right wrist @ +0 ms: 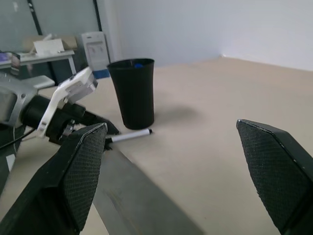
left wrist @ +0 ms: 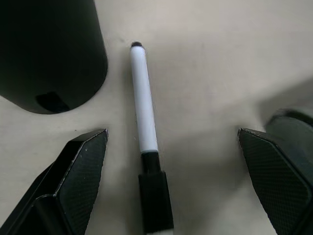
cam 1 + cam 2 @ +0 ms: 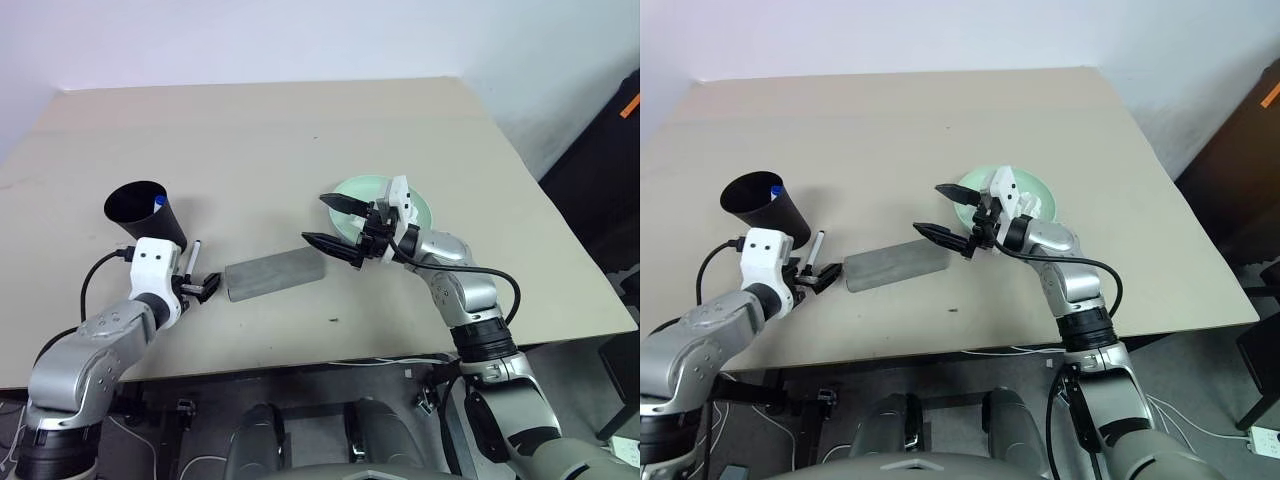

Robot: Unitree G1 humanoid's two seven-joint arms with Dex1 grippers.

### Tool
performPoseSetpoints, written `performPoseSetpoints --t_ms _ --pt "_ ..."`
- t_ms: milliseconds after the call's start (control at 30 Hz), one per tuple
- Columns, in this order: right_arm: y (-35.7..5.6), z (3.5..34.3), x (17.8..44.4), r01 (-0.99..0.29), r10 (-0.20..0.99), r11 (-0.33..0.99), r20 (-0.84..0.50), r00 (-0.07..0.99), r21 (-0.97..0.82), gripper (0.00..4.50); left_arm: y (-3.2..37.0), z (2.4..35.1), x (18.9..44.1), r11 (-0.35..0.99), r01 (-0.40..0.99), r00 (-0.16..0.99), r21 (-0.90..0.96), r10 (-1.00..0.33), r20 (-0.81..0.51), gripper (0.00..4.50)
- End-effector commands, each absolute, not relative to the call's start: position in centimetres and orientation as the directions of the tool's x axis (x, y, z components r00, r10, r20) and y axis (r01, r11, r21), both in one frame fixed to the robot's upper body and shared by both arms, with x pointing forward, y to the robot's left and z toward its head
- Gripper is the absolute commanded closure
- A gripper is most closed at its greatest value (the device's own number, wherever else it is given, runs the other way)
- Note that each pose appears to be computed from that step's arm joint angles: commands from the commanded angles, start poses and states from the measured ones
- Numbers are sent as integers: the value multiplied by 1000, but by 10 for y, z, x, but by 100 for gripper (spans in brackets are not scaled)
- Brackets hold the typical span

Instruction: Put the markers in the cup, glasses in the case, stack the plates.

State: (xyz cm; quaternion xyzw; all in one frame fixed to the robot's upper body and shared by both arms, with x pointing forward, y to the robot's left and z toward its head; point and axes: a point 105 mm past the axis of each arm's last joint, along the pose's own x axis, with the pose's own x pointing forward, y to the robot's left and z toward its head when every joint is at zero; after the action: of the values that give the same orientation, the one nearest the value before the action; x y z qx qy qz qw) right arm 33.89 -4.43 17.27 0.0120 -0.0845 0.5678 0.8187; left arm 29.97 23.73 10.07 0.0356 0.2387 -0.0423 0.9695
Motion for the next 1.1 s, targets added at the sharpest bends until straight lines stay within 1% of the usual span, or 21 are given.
performPoseSetpoints --t_ms 33,67,167,333,400,500,533,567,667,767,867,933,967,1033,1100 --pt "-47 184 336 -917 918 377 184 352 -130 0 246 104 299 997 33 864 67 5 -504 4" --pt "-48 183 336 -914 915 383 185 357 -130 0 246 104 300 998 20 857 59 13 -515 4" --pt "-49 182 337 -909 910 396 186 370 -132 0 245 105 299 999 14 839 51 16 -544 63" --pt "-51 183 340 -897 902 418 188 390 -144 0 249 105 300 999 -2 818 50 31 -575 227" --pt "-51 183 340 -896 901 420 188 392 -145 0 249 105 299 999 -1 813 48 29 -581 308" --pt "-53 182 343 -887 896 433 181 405 -159 0 250 104 299 999 -5 809 42 28 -588 410" --pt "-53 183 345 -885 895 437 179 409 -162 0 249 105 299 999 3 810 37 19 -586 431" --pt "-53 183 346 -883 893 440 179 413 -163 0 247 105 300 999 15 812 31 6 -583 432" --pt "-53 184 347 -880 891 444 181 416 -166 0 233 112 301 994 109 832 -26 -105 -544 432" --pt "-53 185 347 -880 891 444 186 415 -167 0 225 120 297 979 193 832 -58 -195 -520 432" --pt "-55 187 346 -881 889 445 197 414 -160 0 220 142 301 959 284 884 -21 -270 -382 432" --pt "-56 187 346 -882 889 445 199 413 -157 0 218 149 300 947 320 890 -15 -306 -337 432" --pt "-56 188 345 -885 890 441 201 409 -149 0 213 157 299 930 368 888 -16 -357 -289 432" --pt "-58 187 345 -891 892 437 190 411 -122 0 202 182 296 882 471 875 0 -467 -129 432" --pt "-58 186 344 -898 895 429 183 407 -100 0 203 200 297 874 482 876 58 -482 -10 432"
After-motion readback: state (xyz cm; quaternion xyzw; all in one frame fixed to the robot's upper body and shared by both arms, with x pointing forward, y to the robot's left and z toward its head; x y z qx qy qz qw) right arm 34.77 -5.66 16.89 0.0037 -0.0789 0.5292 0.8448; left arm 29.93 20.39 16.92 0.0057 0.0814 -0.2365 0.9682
